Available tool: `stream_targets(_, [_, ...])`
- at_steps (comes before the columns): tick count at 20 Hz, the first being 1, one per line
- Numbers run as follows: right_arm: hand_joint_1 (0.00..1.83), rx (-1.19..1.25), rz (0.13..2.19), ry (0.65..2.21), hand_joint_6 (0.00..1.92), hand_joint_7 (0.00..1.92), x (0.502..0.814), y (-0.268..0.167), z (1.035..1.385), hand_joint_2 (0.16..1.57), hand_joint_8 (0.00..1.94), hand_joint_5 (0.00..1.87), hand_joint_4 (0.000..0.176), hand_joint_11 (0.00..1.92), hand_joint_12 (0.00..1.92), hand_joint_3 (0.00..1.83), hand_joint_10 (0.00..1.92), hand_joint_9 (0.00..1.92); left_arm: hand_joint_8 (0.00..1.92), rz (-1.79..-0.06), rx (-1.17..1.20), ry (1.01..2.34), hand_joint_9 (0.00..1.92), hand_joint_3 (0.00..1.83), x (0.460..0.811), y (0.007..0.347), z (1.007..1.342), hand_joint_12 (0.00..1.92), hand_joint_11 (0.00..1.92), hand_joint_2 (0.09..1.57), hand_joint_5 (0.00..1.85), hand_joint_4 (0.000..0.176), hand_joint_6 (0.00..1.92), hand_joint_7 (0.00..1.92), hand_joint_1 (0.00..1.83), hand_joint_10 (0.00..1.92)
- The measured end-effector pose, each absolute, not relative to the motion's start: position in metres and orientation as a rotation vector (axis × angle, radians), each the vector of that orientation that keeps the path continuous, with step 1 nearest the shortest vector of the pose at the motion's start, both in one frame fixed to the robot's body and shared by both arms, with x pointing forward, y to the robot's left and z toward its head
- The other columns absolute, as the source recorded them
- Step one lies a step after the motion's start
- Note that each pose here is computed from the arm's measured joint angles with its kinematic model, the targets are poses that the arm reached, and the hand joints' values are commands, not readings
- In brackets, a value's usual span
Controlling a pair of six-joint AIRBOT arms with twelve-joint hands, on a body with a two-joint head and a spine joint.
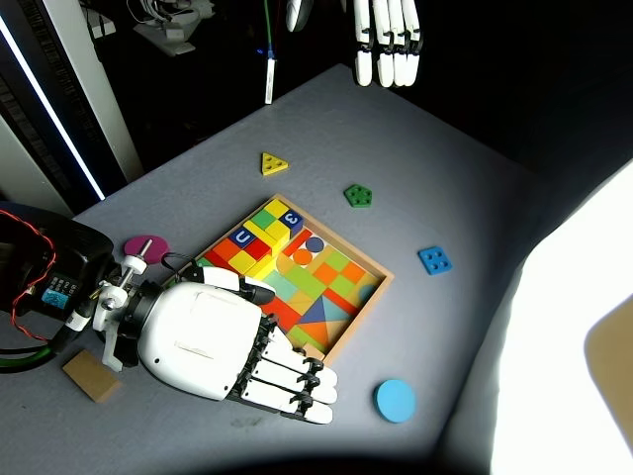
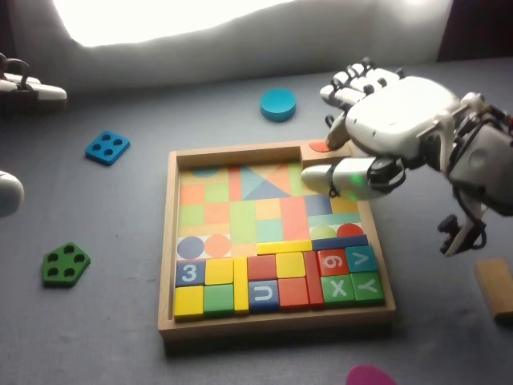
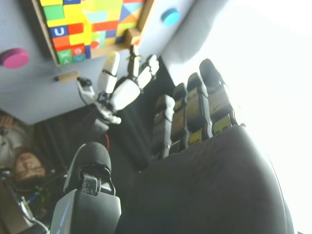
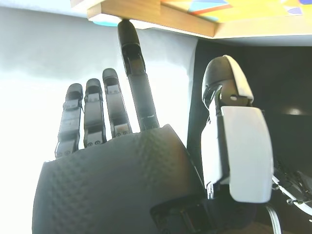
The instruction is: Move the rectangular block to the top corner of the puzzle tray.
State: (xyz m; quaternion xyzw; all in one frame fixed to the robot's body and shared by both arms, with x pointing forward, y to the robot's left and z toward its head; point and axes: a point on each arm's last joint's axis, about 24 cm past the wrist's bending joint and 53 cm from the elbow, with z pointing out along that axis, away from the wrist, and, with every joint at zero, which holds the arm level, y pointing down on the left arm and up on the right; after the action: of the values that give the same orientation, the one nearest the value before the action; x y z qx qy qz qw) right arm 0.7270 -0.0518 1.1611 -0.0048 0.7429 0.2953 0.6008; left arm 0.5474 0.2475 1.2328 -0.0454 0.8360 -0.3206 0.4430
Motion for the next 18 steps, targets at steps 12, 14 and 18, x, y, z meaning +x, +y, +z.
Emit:
stream_targets(12, [0.00, 0.055, 0.737, 1.607, 0.06, 0.07, 0.706, -0.089, 1.237, 1.17, 0.00, 0.69, 0.000, 0.00, 0.00, 0.00, 0.00, 0.00, 0.00, -0.795, -0.109, 2.074, 0.10, 0.00, 0.547, 0.247, 1.233, 0.42, 0.00, 1.27, 0.13, 0.055, 0.00, 0.10, 0.07, 0.00])
stream_targets(14, [0.00, 0.063, 0.752, 1.595, 0.04, 0.06, 0.693, -0.098, 1.250, 1.17, 0.00, 0.66, 0.000, 0.00, 0.00, 0.00, 0.00, 0.00, 0.00, -0.795, -0.109, 2.074, 0.10, 0.00, 0.547, 0.247, 1.233, 0.45, 0.00, 1.27, 0.13, 0.056, 0.00, 0.11, 0.06, 0.00])
stream_targets(18, [0.00, 0.036, 0.792, 1.580, 0.00, 0.16, 0.667, -0.098, 1.271, 1.17, 0.03, 0.55, 0.002, 0.01, 0.01, 0.00, 0.01, 0.03, 0.01, -0.797, -0.106, 2.073, 0.11, 0.00, 0.547, 0.246, 1.233, 0.47, 0.00, 1.27, 0.14, 0.060, 0.01, 0.10, 0.07, 0.01])
